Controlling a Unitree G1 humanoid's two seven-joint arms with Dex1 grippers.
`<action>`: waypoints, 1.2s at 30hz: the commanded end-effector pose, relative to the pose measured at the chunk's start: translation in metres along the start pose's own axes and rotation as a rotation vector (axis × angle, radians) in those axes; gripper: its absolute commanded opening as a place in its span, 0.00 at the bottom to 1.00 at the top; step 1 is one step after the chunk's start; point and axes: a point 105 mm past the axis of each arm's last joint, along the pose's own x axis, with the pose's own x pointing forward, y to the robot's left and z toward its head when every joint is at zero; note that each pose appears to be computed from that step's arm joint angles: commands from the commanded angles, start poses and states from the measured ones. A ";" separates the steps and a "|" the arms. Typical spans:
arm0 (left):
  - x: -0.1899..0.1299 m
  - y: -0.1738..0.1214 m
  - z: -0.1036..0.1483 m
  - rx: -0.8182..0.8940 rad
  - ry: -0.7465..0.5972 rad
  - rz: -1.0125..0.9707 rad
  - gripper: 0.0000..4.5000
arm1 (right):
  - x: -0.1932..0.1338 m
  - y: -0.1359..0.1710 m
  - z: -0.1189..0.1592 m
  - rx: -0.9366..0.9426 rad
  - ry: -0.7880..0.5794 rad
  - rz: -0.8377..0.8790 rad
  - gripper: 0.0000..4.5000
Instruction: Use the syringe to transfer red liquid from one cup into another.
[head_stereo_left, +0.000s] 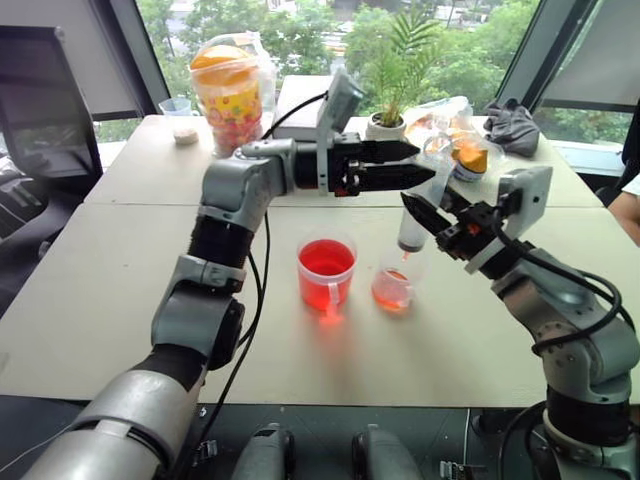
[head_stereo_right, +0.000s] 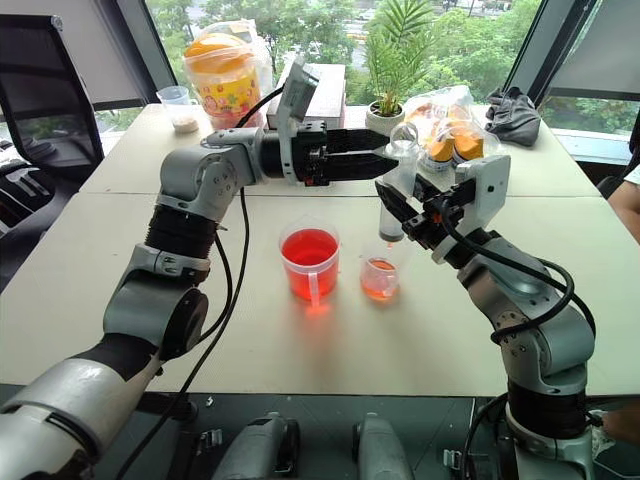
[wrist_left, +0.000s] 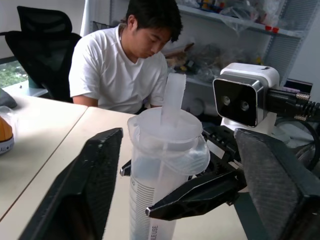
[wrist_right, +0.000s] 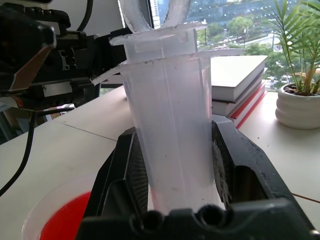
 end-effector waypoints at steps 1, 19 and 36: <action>-0.015 -0.002 0.029 0.062 -0.051 0.025 0.98 | -0.005 0.003 0.011 -0.025 -0.044 0.004 0.30; -0.099 -0.007 -0.007 0.051 0.026 0.264 0.98 | -0.007 -0.083 0.081 0.106 0.269 -0.218 0.30; -0.115 -0.025 -0.035 0.075 0.105 0.320 0.98 | -0.054 -0.131 -0.093 0.422 1.071 -0.435 0.30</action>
